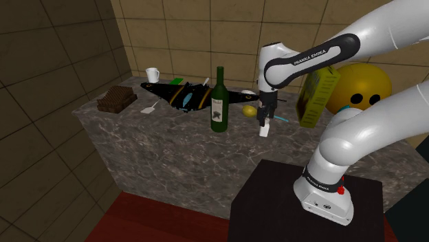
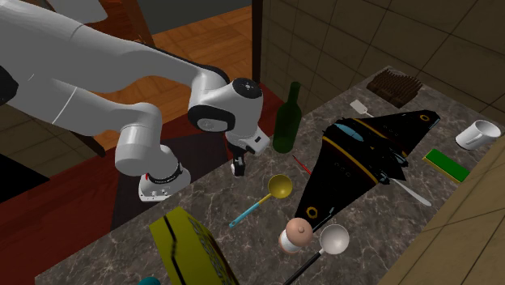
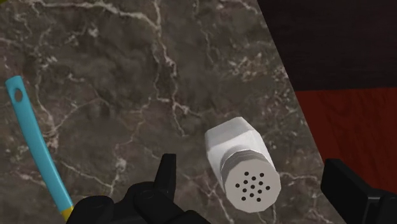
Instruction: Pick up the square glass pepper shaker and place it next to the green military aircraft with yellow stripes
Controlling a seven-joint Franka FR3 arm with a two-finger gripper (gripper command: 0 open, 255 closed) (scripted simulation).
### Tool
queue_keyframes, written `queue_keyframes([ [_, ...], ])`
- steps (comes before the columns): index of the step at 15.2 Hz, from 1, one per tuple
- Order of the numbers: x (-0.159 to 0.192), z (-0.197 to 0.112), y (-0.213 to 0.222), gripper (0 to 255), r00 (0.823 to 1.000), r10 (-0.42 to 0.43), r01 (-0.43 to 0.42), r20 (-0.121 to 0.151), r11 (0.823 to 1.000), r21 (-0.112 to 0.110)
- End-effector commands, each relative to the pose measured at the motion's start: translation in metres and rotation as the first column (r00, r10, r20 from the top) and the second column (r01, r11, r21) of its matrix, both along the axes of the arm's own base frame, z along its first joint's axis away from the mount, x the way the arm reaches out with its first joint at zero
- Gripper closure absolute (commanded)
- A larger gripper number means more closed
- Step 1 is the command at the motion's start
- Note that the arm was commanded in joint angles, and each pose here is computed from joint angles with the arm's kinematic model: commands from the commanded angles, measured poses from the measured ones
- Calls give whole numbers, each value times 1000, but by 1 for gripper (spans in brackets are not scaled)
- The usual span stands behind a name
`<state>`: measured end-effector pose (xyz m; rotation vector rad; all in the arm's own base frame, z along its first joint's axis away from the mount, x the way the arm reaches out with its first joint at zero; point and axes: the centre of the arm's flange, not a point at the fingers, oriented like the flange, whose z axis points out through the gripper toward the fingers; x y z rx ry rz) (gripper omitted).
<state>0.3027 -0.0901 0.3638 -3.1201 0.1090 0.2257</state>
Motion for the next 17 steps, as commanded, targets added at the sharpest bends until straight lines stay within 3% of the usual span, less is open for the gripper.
queue_keyframes([
  [1, 0, -3, 0, 0, 1000, 0, 0, 1, 1000, 0],
  [7, 0, -3, 0, 0, 1000, 0, 0, 0, 1000, 0],
  [8, 0, -3, 0, 255, 1000, 0, 0, 0, 1000, 0],
  [17, 0, -3, 0, 255, 1000, 0, 0, 1, 1000, 0],
])
